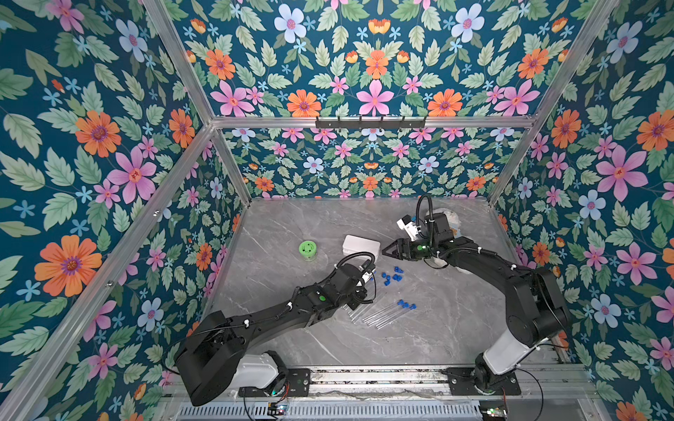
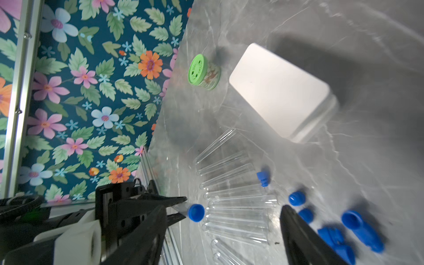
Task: Remove stoppers from test tubes
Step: Pick up the test tube at the center of the board, then open the stopper on the test tube.
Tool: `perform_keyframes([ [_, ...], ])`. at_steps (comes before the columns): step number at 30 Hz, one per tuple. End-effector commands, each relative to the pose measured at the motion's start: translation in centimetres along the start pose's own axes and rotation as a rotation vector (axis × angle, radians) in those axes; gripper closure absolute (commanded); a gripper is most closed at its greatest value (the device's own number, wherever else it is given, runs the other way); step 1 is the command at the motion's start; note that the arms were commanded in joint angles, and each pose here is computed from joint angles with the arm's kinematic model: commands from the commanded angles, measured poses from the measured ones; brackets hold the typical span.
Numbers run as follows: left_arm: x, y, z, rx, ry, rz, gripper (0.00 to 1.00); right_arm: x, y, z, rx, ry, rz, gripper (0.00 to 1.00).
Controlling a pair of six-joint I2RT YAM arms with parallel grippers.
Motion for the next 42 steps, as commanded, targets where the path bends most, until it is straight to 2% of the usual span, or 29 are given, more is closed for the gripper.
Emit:
perform_keyframes([
  [1,0.4,0.0,0.8,-0.038,-0.001,0.016,0.91,1.1,-0.4,-0.7,0.050,0.000,0.086,0.25],
  [8,1.1,0.2,0.8,-0.055,0.004,0.049,0.92,2.6,-1.8,-1.7,0.121,-0.014,0.187,0.31],
  [12,1.2,0.4,0.9,-0.064,0.002,0.051,0.92,3.2,-2.6,-2.2,0.157,-0.024,0.226,0.41],
  [18,0.9,0.4,1.0,-0.070,-0.003,0.036,0.91,4.0,-2.9,-2.5,0.178,-0.038,0.283,0.44],
  [28,0.7,0.4,1.2,-0.077,-0.003,0.022,0.91,4.9,-3.6,-3.0,0.211,-0.040,0.337,0.49],
  [37,0.6,0.3,1.1,-0.077,-0.004,0.019,0.91,4.7,-3.9,-3.1,0.219,-0.049,0.333,0.59],
  [42,0.5,0.3,1.2,-0.081,-0.005,0.013,0.91,4.7,-3.9,-3.1,0.221,-0.051,0.332,0.60],
])
Point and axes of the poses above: each gripper's point midway between its finger pads, its own y axis back along the fingers, its own x axis along the line the jaws close on, z = x × y, the point moved 1 cm from there along y, back along the fingers, and after that the axes turned 5 degrees about y, right-handed, at the moved point
